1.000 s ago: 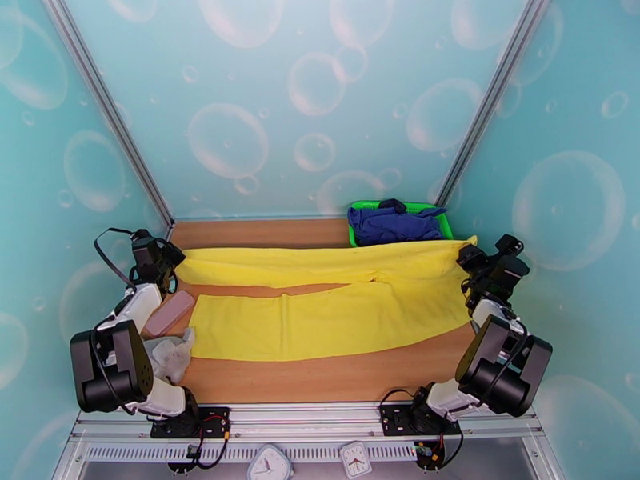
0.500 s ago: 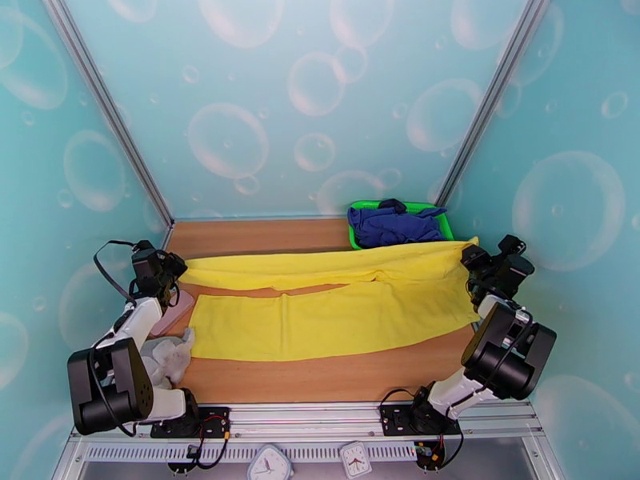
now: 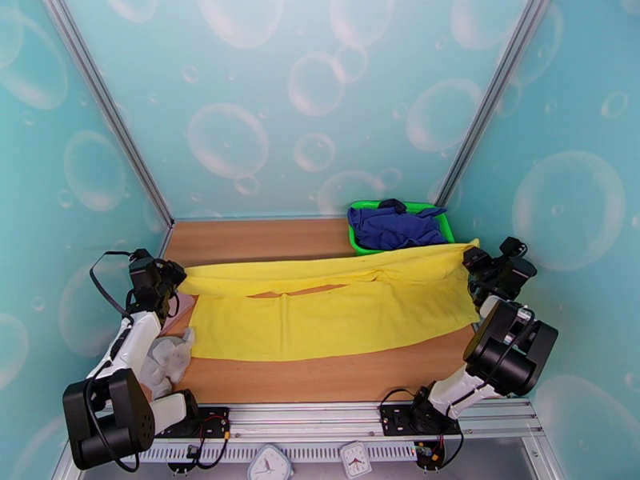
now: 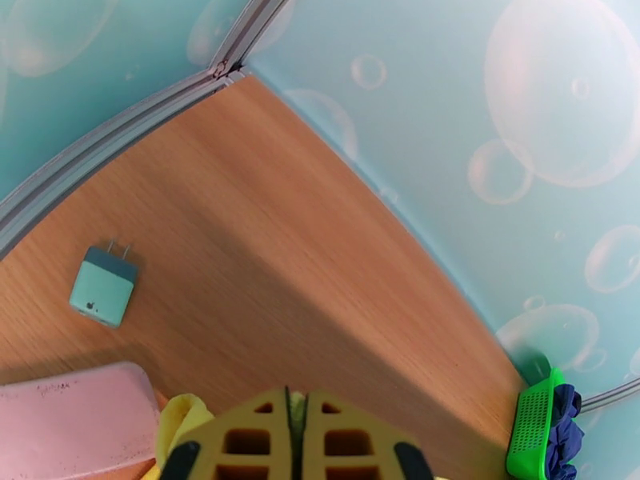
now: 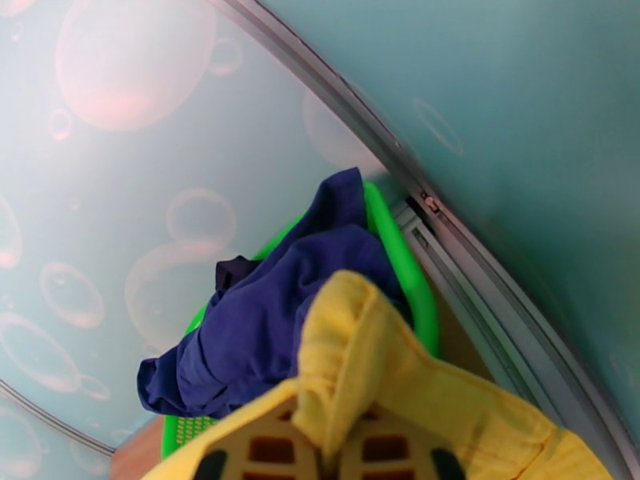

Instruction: Fold and stack the trousers

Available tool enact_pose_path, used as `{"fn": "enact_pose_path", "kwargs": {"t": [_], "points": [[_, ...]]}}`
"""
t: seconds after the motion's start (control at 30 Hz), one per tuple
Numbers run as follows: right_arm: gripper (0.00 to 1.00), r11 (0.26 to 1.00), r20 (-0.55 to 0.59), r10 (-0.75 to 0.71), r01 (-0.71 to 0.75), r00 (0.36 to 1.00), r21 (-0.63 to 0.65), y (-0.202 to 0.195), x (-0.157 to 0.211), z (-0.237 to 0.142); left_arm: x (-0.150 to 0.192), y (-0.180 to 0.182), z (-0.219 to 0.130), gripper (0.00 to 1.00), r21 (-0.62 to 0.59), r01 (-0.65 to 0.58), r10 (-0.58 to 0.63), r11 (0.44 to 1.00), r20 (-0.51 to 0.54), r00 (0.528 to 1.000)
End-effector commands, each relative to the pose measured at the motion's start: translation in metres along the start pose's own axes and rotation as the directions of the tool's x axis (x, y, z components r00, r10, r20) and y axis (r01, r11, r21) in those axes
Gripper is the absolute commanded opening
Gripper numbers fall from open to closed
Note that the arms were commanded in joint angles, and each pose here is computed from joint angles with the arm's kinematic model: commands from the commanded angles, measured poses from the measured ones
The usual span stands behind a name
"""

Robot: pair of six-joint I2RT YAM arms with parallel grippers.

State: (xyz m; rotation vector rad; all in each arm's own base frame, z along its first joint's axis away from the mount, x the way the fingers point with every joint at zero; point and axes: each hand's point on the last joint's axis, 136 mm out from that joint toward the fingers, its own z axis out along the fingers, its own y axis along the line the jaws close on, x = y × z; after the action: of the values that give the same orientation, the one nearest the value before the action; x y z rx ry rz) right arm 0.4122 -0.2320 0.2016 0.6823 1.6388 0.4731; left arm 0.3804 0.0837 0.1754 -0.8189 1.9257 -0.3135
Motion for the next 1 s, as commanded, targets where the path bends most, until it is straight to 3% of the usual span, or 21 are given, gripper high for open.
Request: {"fn": "enact_pose_path", "kwargs": {"t": [0.0, 0.47, 0.97], "points": [[0.0, 0.998, 0.092, -0.045, 0.042, 0.995, 0.037, 0.0, -0.027, -0.014, 0.0, 0.006, -0.006, 0.0, -0.028, 0.009, -0.008, 1.0, 0.018, 1.0], [0.0, 0.993, 0.067, 0.026, -0.033, 0.997, 0.11, -0.026, -0.009, -0.024, 0.016, 0.024, -0.028, 0.0, -0.075, 0.07, -0.069, 0.995, 0.022, 0.997], [0.0, 0.943, 0.11, 0.165, -0.189, 0.98, 0.273, -0.078, 0.017, -0.066, 0.034, 0.04, -0.043, 0.0, -0.065, 0.146, -0.144, 0.987, 0.028, 0.989]]}}
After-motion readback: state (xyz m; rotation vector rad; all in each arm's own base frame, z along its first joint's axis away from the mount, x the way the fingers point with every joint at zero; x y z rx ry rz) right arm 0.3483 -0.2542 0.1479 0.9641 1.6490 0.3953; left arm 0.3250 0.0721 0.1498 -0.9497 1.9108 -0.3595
